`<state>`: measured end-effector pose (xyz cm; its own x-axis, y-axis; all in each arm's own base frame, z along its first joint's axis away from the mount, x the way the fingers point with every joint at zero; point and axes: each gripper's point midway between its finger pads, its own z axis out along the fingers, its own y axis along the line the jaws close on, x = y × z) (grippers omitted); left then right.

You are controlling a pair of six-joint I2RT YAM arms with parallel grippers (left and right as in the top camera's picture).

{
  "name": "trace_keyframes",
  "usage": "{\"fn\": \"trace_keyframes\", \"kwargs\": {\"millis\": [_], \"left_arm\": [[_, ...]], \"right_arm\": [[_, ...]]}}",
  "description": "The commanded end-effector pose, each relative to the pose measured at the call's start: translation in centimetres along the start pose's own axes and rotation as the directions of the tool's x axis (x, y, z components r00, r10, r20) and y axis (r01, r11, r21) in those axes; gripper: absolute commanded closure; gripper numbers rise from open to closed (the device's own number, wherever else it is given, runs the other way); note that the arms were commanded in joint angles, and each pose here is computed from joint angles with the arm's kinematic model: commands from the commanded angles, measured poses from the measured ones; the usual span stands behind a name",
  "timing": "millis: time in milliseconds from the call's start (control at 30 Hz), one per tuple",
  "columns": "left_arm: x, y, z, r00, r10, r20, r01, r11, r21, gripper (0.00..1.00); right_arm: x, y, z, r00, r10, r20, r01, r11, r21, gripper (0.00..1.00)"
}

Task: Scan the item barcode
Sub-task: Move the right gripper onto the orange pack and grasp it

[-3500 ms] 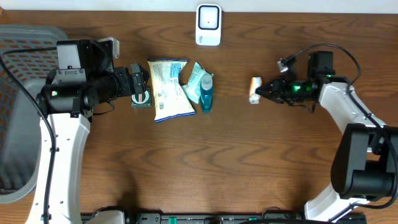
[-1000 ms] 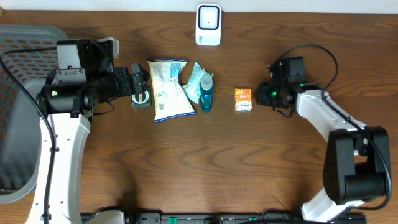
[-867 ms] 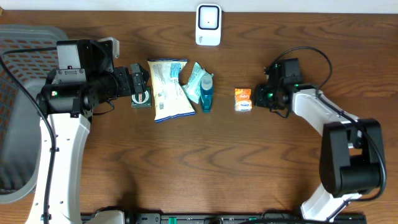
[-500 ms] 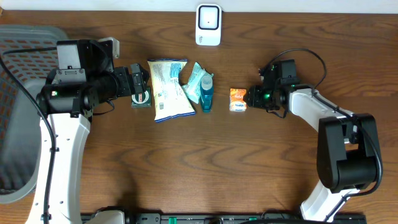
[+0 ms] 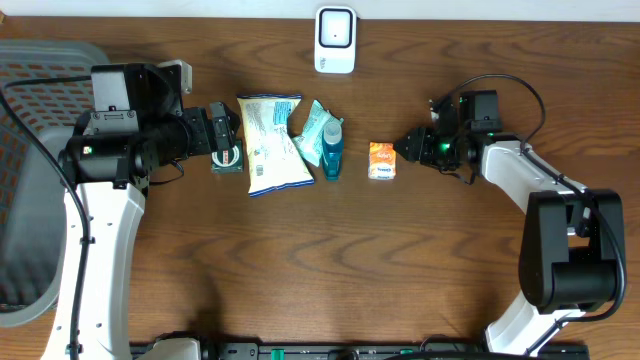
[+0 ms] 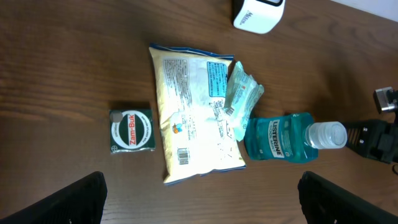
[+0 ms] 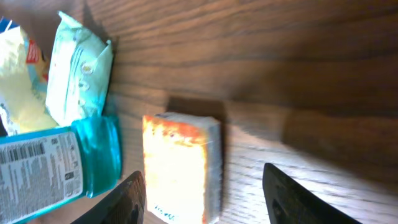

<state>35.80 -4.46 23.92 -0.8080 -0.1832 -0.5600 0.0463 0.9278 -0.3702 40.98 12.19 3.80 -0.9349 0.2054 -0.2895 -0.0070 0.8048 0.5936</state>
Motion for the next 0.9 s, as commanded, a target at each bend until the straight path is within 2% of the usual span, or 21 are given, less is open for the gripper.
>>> {"fn": "trace_keyframes", "kwargs": {"millis": [0,100,267,367,467,533,700,867], "left_arm": [[-0.1,0.1,0.1,1.0,0.017,0.0,-0.017,1.0,-0.007,0.02],[-0.1,0.1,0.1,1.0,0.017,0.0,-0.017,1.0,-0.007,0.02],[-0.1,0.1,0.1,1.0,0.017,0.0,-0.017,1.0,-0.007,0.02],[-0.1,0.1,0.1,1.0,0.017,0.0,-0.017,1.0,-0.007,0.02],[-0.1,0.1,0.1,1.0,0.017,0.0,-0.017,1.0,-0.007,0.02],[-0.1,0.1,0.1,1.0,0.017,0.0,-0.017,1.0,-0.007,0.02],[-0.1,0.1,0.1,1.0,0.017,0.0,-0.017,1.0,-0.007,0.02],[-0.1,0.1,0.1,1.0,0.017,0.0,-0.017,1.0,-0.007,0.02]], "right_arm": [[0.0,1.6,0.5,1.0,-0.022,-0.007,0.021,1.0,-0.021,0.44],[0.9,0.7,1.9,0.999,0.02,-0.028,-0.019,0.999,0.043,0.46],[2.8,-0.3,4.2,0.995,0.045,-0.093,-0.039,0.998,0.058,0.5],[4.0,-1.4,5.4,0.988,0.071,-0.134,-0.061,0.995,0.074,0.65],[4.4,-1.7,5.7,0.985,0.083,-0.153,-0.073,0.995,0.07,0.92],[4.1,-1.1,5.4,0.986,0.08,-0.148,-0.075,0.996,0.037,0.99],[2.0,1.1,3.2,0.994,0.041,-0.105,-0.053,0.992,-0.113,0.99],[-1.1,3.1,-1.5,1.0,-0.005,-0.006,0.003,0.969,-0.246,0.99]]}}
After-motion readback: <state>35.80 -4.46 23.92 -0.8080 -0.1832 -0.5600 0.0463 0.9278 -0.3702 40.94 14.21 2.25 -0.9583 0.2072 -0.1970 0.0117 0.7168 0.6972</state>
